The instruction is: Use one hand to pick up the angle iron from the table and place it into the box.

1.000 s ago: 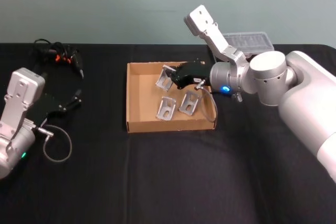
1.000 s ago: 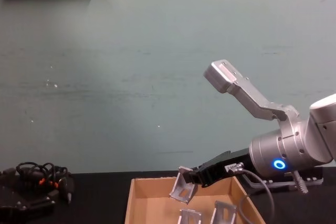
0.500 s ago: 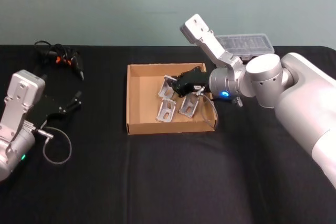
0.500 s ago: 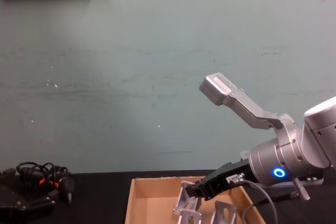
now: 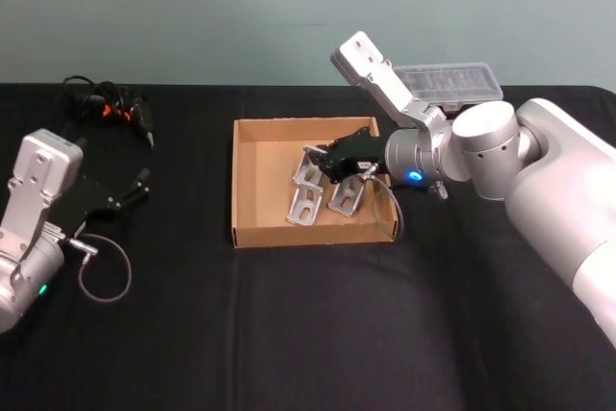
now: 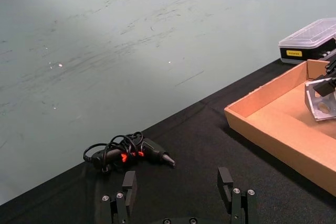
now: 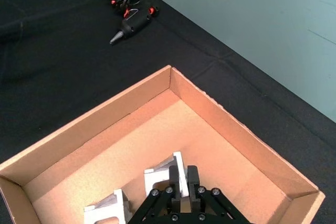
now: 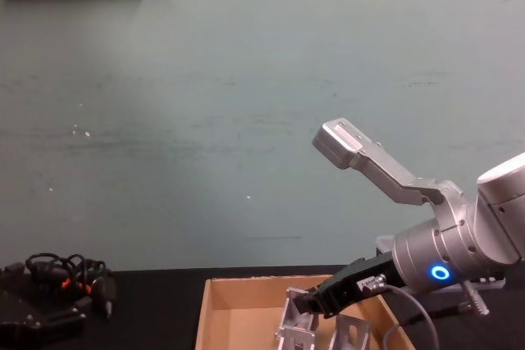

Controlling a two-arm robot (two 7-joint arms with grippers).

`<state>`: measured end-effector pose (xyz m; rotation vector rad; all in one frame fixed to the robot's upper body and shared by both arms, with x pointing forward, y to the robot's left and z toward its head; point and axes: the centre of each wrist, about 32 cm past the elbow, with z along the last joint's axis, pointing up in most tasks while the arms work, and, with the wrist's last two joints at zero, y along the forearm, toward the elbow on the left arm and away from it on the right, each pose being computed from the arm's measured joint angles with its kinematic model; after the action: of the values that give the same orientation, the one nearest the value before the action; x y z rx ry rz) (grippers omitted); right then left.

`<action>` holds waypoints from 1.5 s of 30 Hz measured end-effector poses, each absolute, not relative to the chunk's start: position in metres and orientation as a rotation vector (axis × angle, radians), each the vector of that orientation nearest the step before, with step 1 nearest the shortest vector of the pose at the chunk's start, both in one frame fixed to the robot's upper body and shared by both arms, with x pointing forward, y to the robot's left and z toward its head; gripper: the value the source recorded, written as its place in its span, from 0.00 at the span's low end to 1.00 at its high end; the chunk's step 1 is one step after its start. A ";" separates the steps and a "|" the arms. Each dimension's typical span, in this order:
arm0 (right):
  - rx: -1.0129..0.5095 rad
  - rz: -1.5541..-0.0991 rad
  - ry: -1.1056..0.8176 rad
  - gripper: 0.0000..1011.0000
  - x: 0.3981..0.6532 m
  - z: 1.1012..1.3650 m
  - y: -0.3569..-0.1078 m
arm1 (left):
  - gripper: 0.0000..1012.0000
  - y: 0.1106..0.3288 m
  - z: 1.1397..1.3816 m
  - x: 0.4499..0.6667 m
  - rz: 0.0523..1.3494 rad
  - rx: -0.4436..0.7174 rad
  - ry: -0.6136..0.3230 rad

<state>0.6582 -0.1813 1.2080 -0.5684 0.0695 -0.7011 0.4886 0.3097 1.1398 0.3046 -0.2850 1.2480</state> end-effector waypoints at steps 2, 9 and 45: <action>-0.568 -0.701 0.069 0.13 0.658 1.208 -0.181 | 1.00 0.310 1.140 0.489 1.248 0.305 -0.285; -0.559 -0.702 0.060 0.32 0.656 1.209 -0.182 | 1.00 0.310 1.140 0.489 1.248 0.305 -0.285; -0.293 -0.985 -0.164 0.99 0.544 1.209 -0.243 | 1.00 0.310 1.140 0.489 1.248 0.304 -0.285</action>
<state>0.5444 -0.2430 1.2095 -0.2925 -0.1641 -0.9851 0.4886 0.3097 1.1398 0.3044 -0.2850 1.2480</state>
